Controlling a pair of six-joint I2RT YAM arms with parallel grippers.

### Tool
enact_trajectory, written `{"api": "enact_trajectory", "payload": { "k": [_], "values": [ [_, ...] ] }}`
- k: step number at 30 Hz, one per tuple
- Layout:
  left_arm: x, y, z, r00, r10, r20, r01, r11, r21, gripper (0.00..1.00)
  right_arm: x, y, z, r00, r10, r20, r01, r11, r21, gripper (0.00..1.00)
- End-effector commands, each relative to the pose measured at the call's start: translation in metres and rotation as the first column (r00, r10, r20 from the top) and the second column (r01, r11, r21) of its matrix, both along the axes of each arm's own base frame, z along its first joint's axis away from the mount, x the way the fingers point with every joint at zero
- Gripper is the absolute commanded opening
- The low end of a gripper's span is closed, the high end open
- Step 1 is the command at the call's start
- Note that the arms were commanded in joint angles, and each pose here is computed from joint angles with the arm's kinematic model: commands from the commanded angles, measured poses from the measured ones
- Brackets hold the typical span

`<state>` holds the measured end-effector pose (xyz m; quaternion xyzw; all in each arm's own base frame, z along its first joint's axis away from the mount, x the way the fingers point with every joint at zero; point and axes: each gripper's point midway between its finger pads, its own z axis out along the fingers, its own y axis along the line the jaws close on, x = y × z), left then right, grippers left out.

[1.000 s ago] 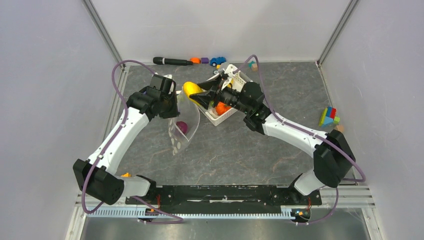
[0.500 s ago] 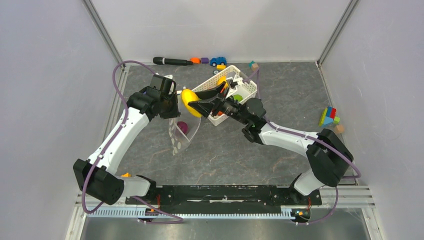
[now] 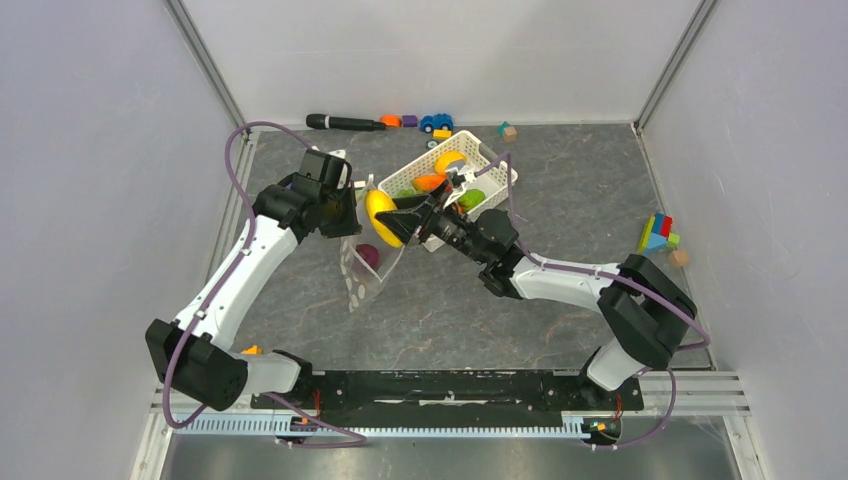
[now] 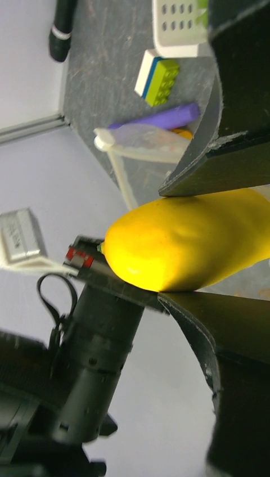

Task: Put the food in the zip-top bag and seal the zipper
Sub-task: Place the fake fruit in the zipper food storage bag.

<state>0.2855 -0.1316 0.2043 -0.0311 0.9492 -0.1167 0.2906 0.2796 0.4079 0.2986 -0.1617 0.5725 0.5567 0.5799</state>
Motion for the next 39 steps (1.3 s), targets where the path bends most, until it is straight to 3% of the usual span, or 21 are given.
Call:
{"api": "enact_trajectory", "payload": {
  "k": [1,6,13,28,34,39],
  "values": [
    [0.004,-0.003,0.01,0.999,-0.022,0.049,0.023,1.0,-0.02,0.02,0.008,-0.01,0.006,0.997,-0.083,-0.011,0.083,0.997,0.008,0.22],
    [0.004,-0.001,0.012,0.998,-0.016,0.059,0.017,1.0,-0.019,0.02,0.009,-0.007,0.001,0.993,-0.116,-0.02,0.116,0.993,-0.027,0.3],
    [0.003,-0.001,0.014,0.998,-0.016,0.065,0.018,1.0,-0.019,0.02,0.01,-0.008,-0.003,0.982,-0.189,-0.009,0.188,0.978,-0.094,0.56],
    [0.002,0.0,0.016,0.997,-0.015,0.073,0.017,1.0,-0.024,0.02,0.004,0.004,0.009,0.989,-0.143,0.023,0.145,0.98,-0.138,0.97],
    [0.002,-0.001,0.016,0.997,-0.016,0.07,0.018,1.0,-0.024,0.02,0.016,0.025,0.009,0.992,-0.05,0.114,0.087,0.933,-0.35,0.98],
    [0.002,0.0,0.017,0.997,-0.012,0.076,0.014,1.0,-0.02,0.02,0.024,0.011,0.024,0.991,-0.025,0.133,0.069,0.939,-0.336,0.98]
  ]
}}
